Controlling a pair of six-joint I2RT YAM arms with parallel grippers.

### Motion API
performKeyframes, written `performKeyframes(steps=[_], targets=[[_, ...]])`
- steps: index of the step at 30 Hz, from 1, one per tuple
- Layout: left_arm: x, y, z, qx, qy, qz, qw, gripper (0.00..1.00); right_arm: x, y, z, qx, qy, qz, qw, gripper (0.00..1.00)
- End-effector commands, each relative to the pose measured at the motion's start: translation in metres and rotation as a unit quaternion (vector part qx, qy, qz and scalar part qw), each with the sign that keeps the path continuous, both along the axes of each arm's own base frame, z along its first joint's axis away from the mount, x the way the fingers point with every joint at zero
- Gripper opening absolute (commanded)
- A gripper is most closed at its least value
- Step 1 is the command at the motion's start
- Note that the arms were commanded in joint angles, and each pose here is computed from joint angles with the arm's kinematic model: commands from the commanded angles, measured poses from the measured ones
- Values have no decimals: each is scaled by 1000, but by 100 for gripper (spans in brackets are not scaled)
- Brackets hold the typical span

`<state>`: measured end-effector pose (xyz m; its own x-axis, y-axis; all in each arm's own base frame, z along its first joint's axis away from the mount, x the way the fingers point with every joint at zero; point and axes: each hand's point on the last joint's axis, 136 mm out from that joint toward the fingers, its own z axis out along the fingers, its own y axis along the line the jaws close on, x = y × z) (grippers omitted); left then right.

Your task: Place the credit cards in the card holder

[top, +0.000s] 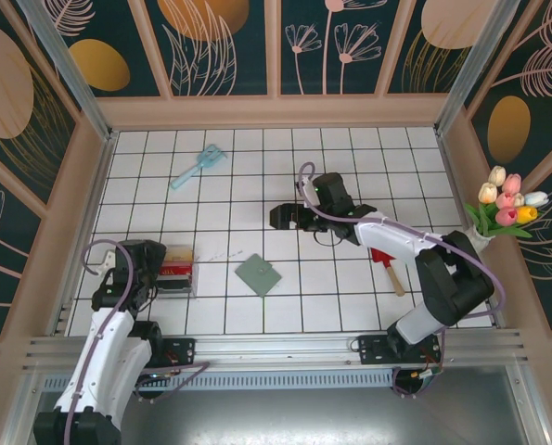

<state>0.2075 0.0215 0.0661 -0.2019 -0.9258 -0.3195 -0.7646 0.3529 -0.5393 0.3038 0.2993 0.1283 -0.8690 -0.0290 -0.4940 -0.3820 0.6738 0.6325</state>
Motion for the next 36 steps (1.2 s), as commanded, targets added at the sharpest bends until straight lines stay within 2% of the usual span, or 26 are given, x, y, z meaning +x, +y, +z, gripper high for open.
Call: performKeyframes(steps=[1, 6, 11, 17, 23, 26, 30, 36], targets=[[-11, -10, -14, -34, 21, -6, 999, 99, 8, 12, 11, 9, -13, 0, 1000, 98], [0, -35, -25, -92, -2, -48, 995, 99, 11, 17, 9, 7, -12, -2, 1000, 98], [24, -56, -13, -144, -65, -85, 984, 98, 11, 19, 5, 8, -4, -1, 1000, 98], [42, -73, -2, -193, -118, -98, 969, 99, 3, 17, -12, -3, 19, -4, 1000, 98], [61, -99, 7, -211, -138, -128, 959, 99, -10, 22, -25, 2, 47, 11, 999, 97], [74, -108, 13, -202, -135, -144, 959, 98, -18, 23, -33, -2, 63, 20, 998, 92], [96, -112, 38, -180, -176, -152, 956, 99, -31, 19, -46, -25, 74, 31, 996, 84], [117, -136, 38, -188, -165, -191, 949, 98, -50, 12, -60, -55, 84, 45, 994, 80]])
